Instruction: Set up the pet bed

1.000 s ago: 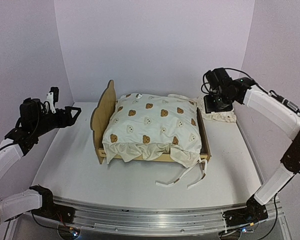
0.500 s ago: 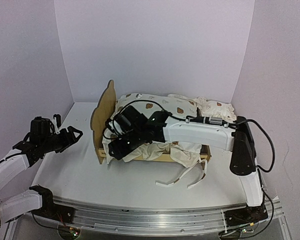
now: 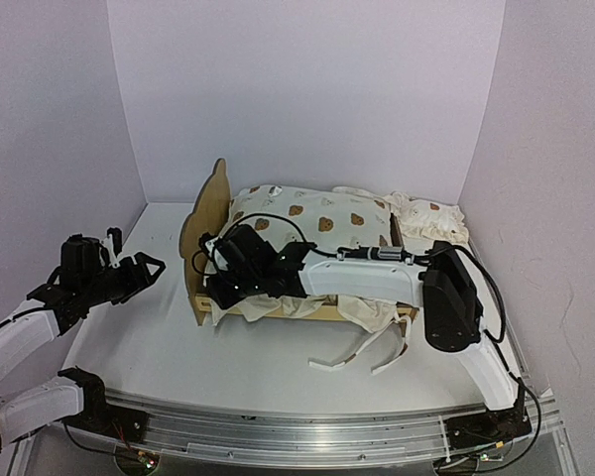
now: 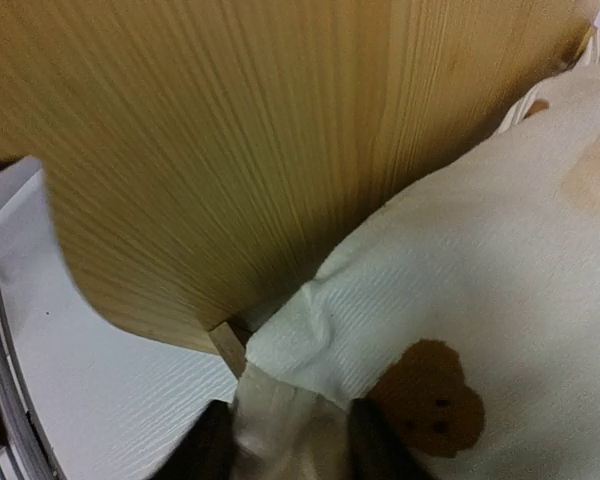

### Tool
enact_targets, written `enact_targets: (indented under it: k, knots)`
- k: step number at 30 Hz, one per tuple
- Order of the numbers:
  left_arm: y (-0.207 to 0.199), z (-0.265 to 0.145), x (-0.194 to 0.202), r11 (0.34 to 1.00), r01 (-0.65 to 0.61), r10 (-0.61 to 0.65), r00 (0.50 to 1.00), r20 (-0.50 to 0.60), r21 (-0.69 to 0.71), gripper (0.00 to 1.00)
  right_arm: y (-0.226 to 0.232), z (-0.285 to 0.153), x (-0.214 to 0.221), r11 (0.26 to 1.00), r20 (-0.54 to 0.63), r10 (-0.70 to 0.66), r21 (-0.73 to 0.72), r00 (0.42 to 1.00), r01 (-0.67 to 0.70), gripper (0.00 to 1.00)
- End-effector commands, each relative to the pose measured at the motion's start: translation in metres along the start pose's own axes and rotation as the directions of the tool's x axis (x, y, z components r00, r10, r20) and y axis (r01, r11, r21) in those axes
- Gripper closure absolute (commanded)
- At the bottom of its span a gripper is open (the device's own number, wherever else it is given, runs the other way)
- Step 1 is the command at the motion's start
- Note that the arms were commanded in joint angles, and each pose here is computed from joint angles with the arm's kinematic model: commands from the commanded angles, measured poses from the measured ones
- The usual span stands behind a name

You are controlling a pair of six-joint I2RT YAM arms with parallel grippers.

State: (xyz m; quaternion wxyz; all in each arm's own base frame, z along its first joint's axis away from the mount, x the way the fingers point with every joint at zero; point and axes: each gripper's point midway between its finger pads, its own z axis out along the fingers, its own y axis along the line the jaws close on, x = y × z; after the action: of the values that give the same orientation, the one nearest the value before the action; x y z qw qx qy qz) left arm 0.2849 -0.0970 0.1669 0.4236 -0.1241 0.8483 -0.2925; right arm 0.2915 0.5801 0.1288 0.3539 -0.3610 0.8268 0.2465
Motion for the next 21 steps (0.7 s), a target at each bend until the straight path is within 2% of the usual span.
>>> enact_targets:
  k: [1, 3, 5, 7, 11, 15, 16, 19, 21]
  knots:
    - [-0.019, -0.007, -0.013, 0.991, -0.108, 0.104, 0.993, 0.052, 0.079, 0.27, 0.006, -0.013, -0.034, 0.999, 0.088, -0.049, -0.008, 0.995, 0.05, 0.84]
    - [-0.036, -0.015, -0.023, 0.97, -0.21, 0.199, 0.976, 0.091, 0.126, 0.31, 0.005, -0.029, -0.051, 0.998, 0.12, -0.065, -0.011, 0.991, 0.067, 0.95]
    - [-0.054, -0.027, -0.033, 0.927, -0.334, 0.309, 0.938, 0.158, 0.171, 0.33, 0.0, -0.045, -0.066, 0.998, 0.15, -0.057, -0.017, 0.987, 0.06, 1.0]
    - [-0.074, -0.039, -0.035, 0.847, -0.48, 0.435, 0.873, 0.222, 0.227, 0.36, -0.004, -0.063, -0.081, 0.999, 0.176, -0.024, -0.044, 0.984, 0.032, 1.0]
    - [-0.107, -0.063, -0.019, 0.625, -0.705, 0.619, 0.709, 0.338, 0.335, 0.44, -0.021, -0.093, -0.104, 0.985, 0.192, 0.089, -0.16, 0.977, -0.058, 1.0]
    - [-0.134, -0.079, -0.04, 0.505, -0.809, 0.678, 0.588, 0.441, 0.302, 0.5, -0.037, -0.113, -0.111, 0.967, 0.184, 0.151, -0.231, 0.971, -0.107, 1.0]
    - [-0.142, -0.08, -0.047, 0.489, -0.819, 0.687, 0.574, 0.446, 0.301, 0.51, -0.04, -0.116, -0.111, 0.964, 0.179, 0.157, -0.24, 0.971, -0.112, 1.0]
    - [-0.153, -0.058, -0.042, 0.482, -0.793, 0.718, 0.601, 0.351, 0.372, 0.56, -0.058, -0.118, -0.108, 0.954, 0.16, 0.199, -0.258, 0.967, -0.153, 1.0]
    - [-0.165, -0.048, -0.025, 0.427, -0.81, 0.759, 0.563, 0.328, 0.402, 0.57, -0.066, -0.119, -0.108, 0.946, 0.154, 0.225, -0.271, 0.962, -0.178, 1.0]
